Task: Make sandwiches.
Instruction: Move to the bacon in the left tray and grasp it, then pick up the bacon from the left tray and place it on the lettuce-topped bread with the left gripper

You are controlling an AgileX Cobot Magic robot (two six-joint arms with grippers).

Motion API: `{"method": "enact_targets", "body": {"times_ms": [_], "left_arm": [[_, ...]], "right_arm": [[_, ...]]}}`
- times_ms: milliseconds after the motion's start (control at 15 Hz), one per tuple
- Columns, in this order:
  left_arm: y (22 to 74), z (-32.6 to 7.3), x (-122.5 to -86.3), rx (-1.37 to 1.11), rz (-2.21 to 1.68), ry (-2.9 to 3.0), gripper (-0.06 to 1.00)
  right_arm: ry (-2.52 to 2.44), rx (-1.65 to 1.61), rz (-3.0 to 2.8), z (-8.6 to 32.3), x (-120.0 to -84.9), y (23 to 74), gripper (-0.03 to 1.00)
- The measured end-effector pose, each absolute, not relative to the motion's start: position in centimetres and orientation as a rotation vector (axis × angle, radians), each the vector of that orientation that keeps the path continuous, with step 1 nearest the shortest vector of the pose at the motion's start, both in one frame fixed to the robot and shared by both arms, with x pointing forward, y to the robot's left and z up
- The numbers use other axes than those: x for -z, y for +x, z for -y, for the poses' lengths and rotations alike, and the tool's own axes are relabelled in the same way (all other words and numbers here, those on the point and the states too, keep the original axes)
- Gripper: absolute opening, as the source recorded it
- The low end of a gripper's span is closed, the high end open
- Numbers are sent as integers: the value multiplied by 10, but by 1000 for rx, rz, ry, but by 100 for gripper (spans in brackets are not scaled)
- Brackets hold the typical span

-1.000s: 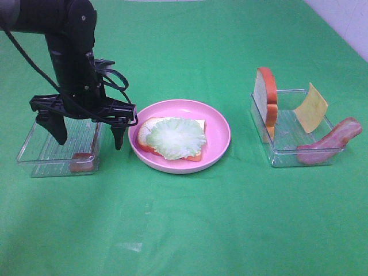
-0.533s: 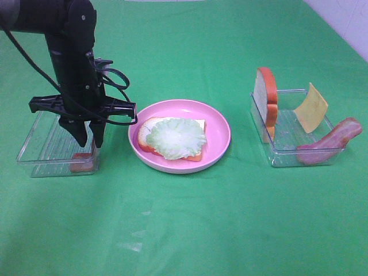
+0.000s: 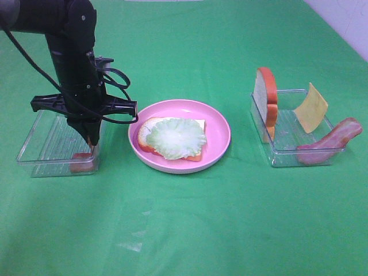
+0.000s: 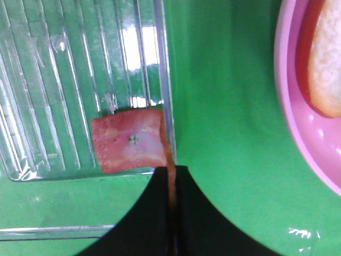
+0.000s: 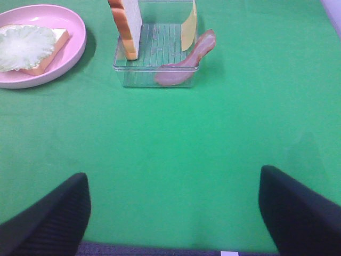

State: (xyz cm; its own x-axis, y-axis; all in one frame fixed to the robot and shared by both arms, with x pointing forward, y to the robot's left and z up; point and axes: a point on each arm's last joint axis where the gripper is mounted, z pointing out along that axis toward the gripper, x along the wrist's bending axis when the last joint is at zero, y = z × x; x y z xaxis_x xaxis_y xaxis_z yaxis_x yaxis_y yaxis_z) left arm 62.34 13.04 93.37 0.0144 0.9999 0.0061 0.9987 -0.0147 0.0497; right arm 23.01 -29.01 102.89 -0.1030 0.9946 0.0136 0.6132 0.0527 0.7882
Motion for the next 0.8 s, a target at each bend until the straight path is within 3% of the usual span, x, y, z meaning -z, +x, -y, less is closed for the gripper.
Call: {"method": "enact_targets", "body": {"times_ms": [200,800], "left_arm": [[627,-129,-943,-65,-2179,2211,0],[656,-114,-1064,-207,-1916,2033,0]], "right_arm": [[1612,-880,-1776,290,-1029,230,85],[1612,-880,-1776,290,-1029,230,85]]}}
